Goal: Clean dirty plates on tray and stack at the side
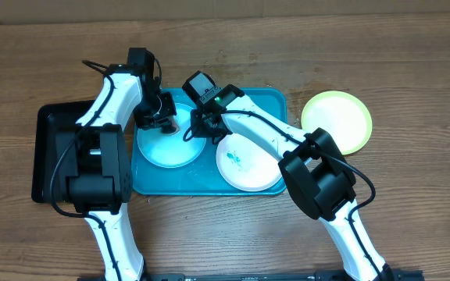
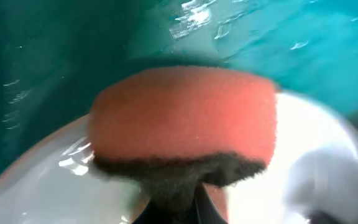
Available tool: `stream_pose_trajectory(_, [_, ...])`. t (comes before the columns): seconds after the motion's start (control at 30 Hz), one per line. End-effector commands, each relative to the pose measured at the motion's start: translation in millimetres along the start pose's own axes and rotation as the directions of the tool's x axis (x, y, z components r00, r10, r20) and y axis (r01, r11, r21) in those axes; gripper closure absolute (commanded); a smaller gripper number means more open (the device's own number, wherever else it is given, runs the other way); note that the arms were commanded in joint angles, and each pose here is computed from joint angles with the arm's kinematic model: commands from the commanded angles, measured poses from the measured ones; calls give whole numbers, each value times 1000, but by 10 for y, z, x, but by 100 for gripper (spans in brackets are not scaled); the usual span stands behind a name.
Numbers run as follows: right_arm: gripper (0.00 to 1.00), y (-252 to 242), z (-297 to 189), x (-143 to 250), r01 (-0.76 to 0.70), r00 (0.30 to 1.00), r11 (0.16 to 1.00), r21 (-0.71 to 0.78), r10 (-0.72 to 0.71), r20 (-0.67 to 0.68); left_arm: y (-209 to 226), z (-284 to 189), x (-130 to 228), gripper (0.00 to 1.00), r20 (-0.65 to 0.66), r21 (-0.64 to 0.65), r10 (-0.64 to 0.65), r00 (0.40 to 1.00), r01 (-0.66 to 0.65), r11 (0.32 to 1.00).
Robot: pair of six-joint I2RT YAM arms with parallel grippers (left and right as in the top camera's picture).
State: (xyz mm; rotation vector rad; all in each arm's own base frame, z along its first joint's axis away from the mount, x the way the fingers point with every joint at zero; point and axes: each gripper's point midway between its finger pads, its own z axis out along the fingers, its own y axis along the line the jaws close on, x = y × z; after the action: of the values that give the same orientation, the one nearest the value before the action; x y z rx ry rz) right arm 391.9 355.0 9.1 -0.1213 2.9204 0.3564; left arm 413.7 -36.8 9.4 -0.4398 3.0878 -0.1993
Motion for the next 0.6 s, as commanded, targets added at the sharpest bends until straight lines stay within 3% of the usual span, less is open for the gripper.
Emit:
stream_pose_trajectory(0.0, [96, -339, 229, 84, -13, 1000, 992, 127, 15, -16, 732, 26, 214, 96, -39, -401, -15, 999, -2, 916])
stream_pose_trajectory(0.07, [96, -366, 224, 86, -6, 1000, 990, 141, 9, -15, 1021, -157, 262, 96, 3, -564, -84, 996, 71, 822])
stream_pose_trajectory(0.17, [96, -473, 206, 61, -6, 1000, 980, 198, 5, 6, 1226, -389, 291, 96, 50, -681, -120, 992, 121, 722])
stream_pose_trajectory(0.27, [96, -530, 184, 12, -6, 999, 972, 233, -1, 32, 1272, -572, 257, 96, 84, -718, -134, 987, 153, 679])
stream_pose_trajectory(0.4, [96, -452, 23, -88, 4, 999, 974, 225, -15, 48, 1349, -993, 170, 96, 260, -730, -249, 933, 359, 582])
stream_pose_trajectory(0.47, [96, -364, -114, -173, 45, 996, 977, 211, -60, 64, 1341, -1132, 109, 96, 300, -697, -289, 909, 415, 585])
stream_pose_trajectory(0.57, [96, -239, -532, -434, 84, 979, 966, 244, -125, 159, 1293, -1295, -33, 96, 300, -575, -360, 883, 469, 671])
